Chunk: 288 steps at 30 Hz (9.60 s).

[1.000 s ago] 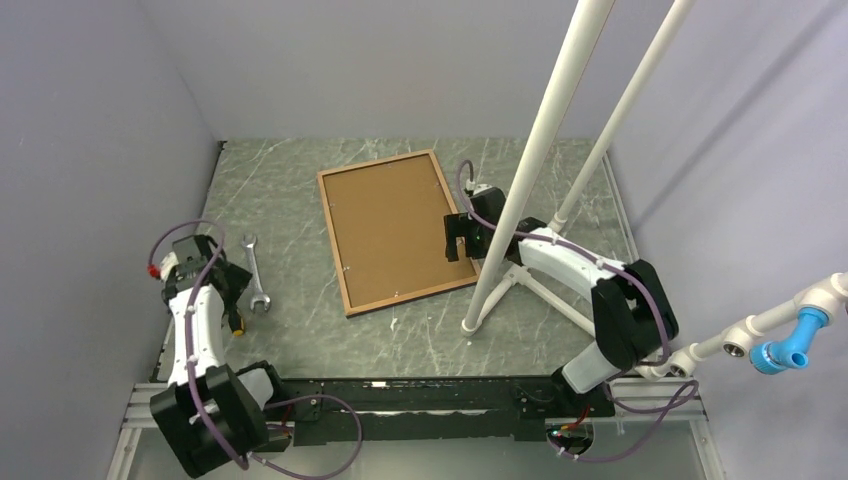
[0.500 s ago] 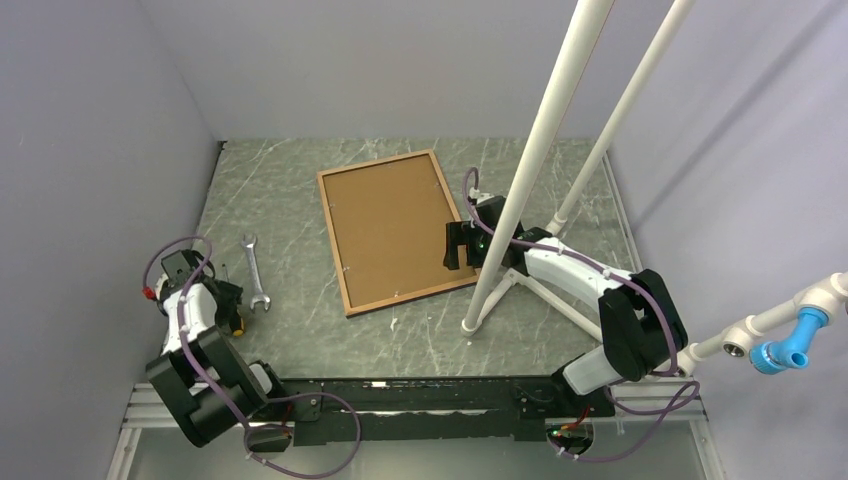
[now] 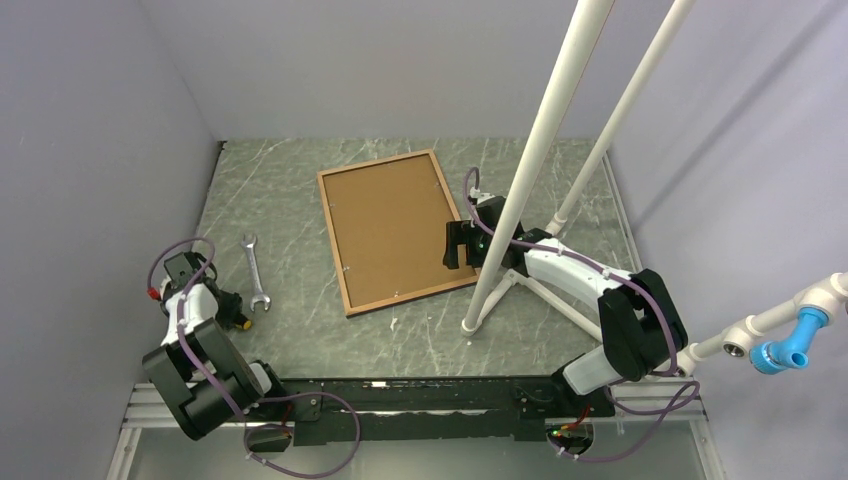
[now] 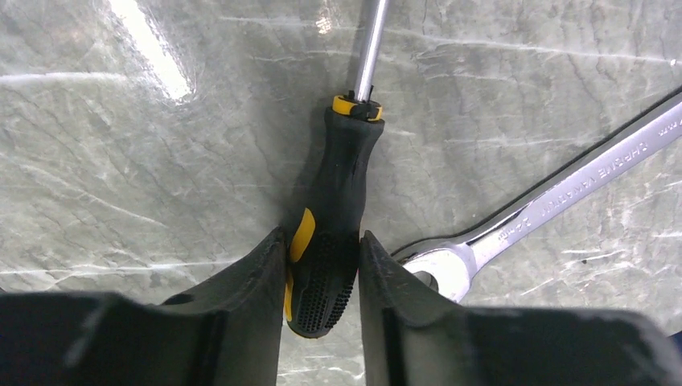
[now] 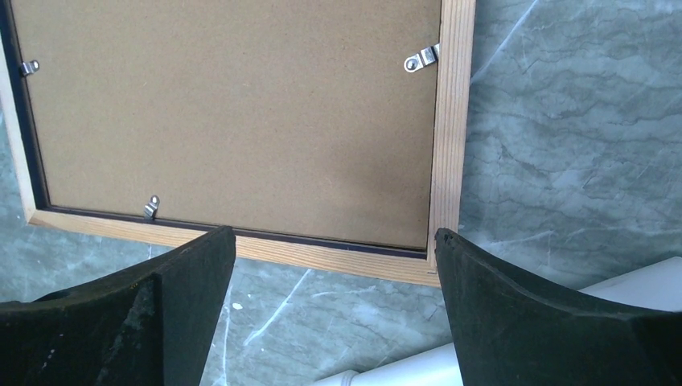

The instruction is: Take the photo out of the frame

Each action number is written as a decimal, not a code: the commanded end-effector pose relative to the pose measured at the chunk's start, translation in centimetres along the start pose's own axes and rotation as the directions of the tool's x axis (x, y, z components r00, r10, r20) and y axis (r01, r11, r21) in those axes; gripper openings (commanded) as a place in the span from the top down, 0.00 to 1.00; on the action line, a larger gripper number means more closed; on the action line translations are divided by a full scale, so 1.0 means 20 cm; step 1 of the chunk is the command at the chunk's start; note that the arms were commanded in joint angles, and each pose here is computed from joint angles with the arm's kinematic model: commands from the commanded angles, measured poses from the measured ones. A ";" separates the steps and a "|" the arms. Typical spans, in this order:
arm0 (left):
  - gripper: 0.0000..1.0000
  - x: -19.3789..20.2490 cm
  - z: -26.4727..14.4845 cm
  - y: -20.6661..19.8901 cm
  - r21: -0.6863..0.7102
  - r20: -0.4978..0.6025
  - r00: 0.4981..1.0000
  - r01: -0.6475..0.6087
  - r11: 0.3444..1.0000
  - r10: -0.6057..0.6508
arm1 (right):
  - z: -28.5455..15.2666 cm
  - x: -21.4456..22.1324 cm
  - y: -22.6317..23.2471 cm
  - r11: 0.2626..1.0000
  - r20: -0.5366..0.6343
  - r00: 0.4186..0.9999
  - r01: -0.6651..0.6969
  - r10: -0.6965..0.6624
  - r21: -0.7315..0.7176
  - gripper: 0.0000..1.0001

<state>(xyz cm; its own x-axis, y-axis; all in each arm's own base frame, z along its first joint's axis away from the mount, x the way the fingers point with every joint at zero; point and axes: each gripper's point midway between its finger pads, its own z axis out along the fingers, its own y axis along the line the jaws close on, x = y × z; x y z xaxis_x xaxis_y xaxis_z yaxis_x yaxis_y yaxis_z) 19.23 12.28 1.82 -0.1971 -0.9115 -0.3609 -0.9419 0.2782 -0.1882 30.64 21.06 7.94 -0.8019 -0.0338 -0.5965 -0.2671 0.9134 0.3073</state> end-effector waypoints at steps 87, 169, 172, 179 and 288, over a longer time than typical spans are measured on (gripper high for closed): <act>0.60 1.70 -1.45 -0.98 0.985 0.159 0.650 -0.157 -0.073 0.743 | -0.34 -0.23 0.52 0.705 0.059 0.987 -0.064 0.149 -0.706 1.00; 1.00 1.30 -1.29 -1.51 0.902 -0.432 0.818 0.377 0.212 0.381 | -0.54 -0.14 0.63 0.694 0.203 0.978 0.112 0.051 -0.711 0.09; 1.00 1.31 -1.27 -1.52 0.922 -0.385 0.837 0.323 0.216 0.390 | -0.56 -0.13 0.64 0.682 0.191 0.980 0.107 0.049 -0.724 0.08; 1.00 1.32 -1.37 -1.58 0.933 -0.359 0.840 0.321 0.162 0.407 | -0.51 -0.07 0.61 0.698 0.135 0.990 0.066 0.044 -0.713 0.11; 0.92 1.04 -0.23 -0.54 0.445 0.124 0.564 -0.767 0.462 0.817 | -0.08 0.15 -0.03 0.996 -0.060 0.995 0.071 -0.075 -0.061 1.00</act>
<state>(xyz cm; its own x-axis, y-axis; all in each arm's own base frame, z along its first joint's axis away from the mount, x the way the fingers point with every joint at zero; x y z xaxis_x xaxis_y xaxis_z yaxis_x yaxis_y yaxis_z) 25.51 -12.71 2.61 -0.8034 -0.3212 -0.5014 -0.1676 0.9300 -0.3272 24.88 17.79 5.20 -0.8796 -0.1218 -0.4598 -0.2729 0.9210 0.2780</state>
